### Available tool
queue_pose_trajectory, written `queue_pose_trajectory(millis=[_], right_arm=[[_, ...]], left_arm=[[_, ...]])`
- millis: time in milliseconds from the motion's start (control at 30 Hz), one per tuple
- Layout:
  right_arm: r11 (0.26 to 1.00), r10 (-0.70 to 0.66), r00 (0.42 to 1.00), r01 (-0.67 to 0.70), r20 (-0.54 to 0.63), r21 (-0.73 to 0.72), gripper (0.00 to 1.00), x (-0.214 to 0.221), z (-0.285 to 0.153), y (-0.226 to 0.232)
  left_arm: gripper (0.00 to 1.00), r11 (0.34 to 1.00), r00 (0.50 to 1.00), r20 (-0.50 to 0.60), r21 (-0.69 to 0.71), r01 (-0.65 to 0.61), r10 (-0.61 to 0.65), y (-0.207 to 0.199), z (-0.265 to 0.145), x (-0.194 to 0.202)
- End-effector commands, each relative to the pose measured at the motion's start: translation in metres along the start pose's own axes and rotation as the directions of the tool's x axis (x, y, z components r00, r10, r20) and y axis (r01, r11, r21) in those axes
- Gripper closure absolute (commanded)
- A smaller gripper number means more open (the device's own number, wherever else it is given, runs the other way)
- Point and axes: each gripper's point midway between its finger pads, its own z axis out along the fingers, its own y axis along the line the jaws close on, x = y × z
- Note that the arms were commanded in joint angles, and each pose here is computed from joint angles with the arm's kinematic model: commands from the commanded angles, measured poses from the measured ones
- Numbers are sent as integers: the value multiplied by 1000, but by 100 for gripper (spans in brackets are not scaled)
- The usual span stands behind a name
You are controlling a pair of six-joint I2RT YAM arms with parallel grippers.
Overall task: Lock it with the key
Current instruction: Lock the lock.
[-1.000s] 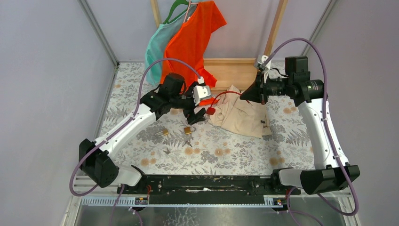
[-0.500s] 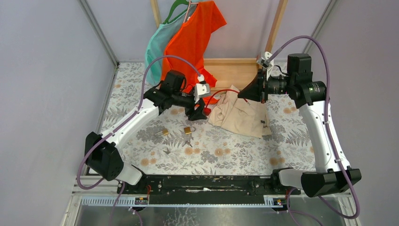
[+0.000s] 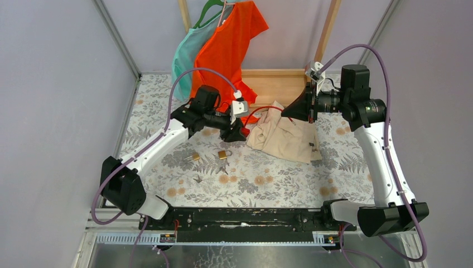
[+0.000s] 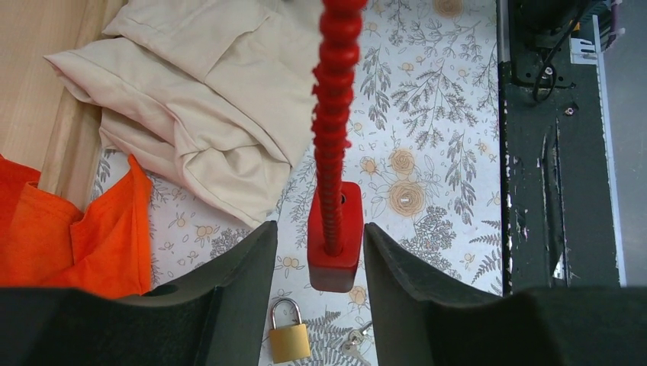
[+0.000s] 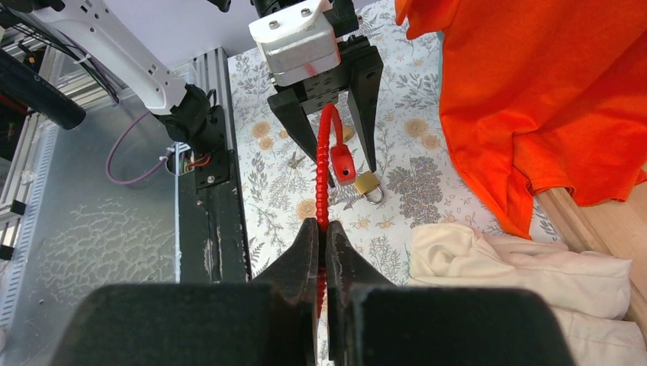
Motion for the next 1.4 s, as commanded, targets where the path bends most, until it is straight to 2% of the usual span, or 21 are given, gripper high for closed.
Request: queue_pose_trajectory(millis=[0,167,267,367,400,633,867,1100,1367], right_arm=[[998,-48,998,50,40,-45,100,-13,-1,15],[998,-45,998,46,39,-44,100,-11,-1,14],[999,-36,998,37,42,-38,100,-11,0,12],[1000,-15,998,16,53,-17,100,-12,3,2],[1000,-9,998,9,60,-9,100,-12,6,-3],[999,-40,992,41,120,-11,100,-25,35,-32],[995,61,970,-42,235,-87,100,-40,64,-31],[987,139,904,-91,404,-136,100,-47,65,-28],[984,168,865,-120,473,-130,100,-33,64,-30]], left_arm=[[49,999,997,68,-5,-42,42,2,-6,-18],[59,999,996,79,4,-36,36,1,-6,-20],[74,999,996,83,10,-33,32,0,-6,-21],[99,999,995,98,20,-32,30,-1,-8,-27],[100,999,994,104,26,-26,23,-2,-8,-30],[100,993,982,178,106,48,-67,-5,-8,-68],[100,973,934,298,172,152,-198,-8,-3,-113],[100,963,917,317,197,186,-242,-7,11,-115],[100,949,897,338,233,215,-286,-10,14,-116]])
